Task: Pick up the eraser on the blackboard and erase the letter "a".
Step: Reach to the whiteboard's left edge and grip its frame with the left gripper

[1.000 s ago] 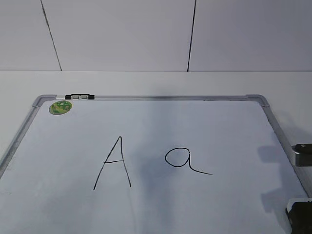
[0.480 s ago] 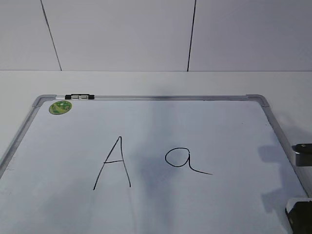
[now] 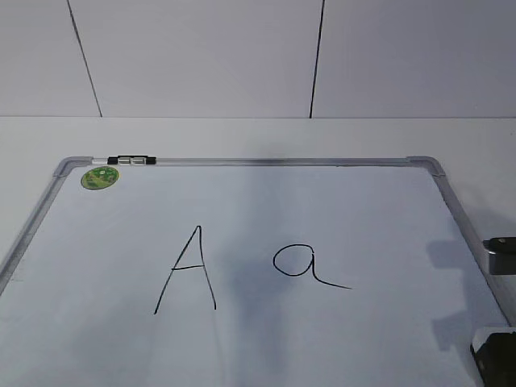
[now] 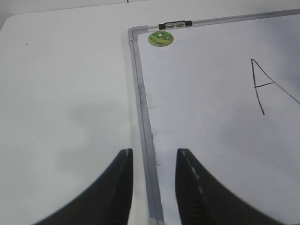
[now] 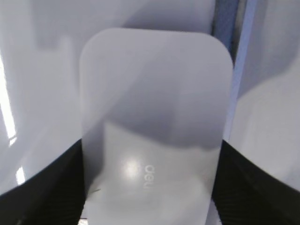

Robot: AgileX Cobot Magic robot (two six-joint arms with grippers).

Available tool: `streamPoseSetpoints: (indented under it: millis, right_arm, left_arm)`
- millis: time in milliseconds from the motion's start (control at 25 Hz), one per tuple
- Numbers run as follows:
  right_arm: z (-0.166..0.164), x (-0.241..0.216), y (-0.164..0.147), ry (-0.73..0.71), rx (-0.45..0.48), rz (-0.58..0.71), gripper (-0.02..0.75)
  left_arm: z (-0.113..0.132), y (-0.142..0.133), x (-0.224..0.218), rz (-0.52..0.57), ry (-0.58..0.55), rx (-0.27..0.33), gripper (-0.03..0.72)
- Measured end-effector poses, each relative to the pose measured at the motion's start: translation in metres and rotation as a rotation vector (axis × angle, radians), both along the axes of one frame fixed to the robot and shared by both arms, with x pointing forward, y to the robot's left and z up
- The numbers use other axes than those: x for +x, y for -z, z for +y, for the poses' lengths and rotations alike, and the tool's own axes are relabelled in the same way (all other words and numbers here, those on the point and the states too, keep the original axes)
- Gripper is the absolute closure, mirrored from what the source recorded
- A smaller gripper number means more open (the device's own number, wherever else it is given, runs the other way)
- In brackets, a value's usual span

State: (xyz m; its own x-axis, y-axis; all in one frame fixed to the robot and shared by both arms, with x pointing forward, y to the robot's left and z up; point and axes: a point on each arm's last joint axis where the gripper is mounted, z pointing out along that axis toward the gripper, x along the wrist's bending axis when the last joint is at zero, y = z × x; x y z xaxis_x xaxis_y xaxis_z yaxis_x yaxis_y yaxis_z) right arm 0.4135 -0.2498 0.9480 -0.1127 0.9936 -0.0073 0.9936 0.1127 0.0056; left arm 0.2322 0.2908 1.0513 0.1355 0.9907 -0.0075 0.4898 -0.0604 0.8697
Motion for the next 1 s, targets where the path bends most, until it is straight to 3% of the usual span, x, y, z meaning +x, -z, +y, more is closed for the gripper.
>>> streamPoseSetpoints:
  millis: [240, 640, 1000]
  right_arm:
    - [0.000, 0.001, -0.003, 0.000, -0.009, 0.032, 0.169]
    - [0.005, 0.017, -0.047, 0.004, -0.028, 0.092, 0.172]
    - [0.009, 0.027, -0.089, -0.011, 0.030, -0.054, 0.173]
  left_arm:
    - [0.000, 0.000, 0.000, 0.000, 0.000, 0.000, 0.454]
    - [0.000, 0.000, 0.000, 0.000, 0.000, 0.000, 0.454]
    - [0.000, 0.000, 0.000, 0.000, 0.000, 0.000, 0.454]
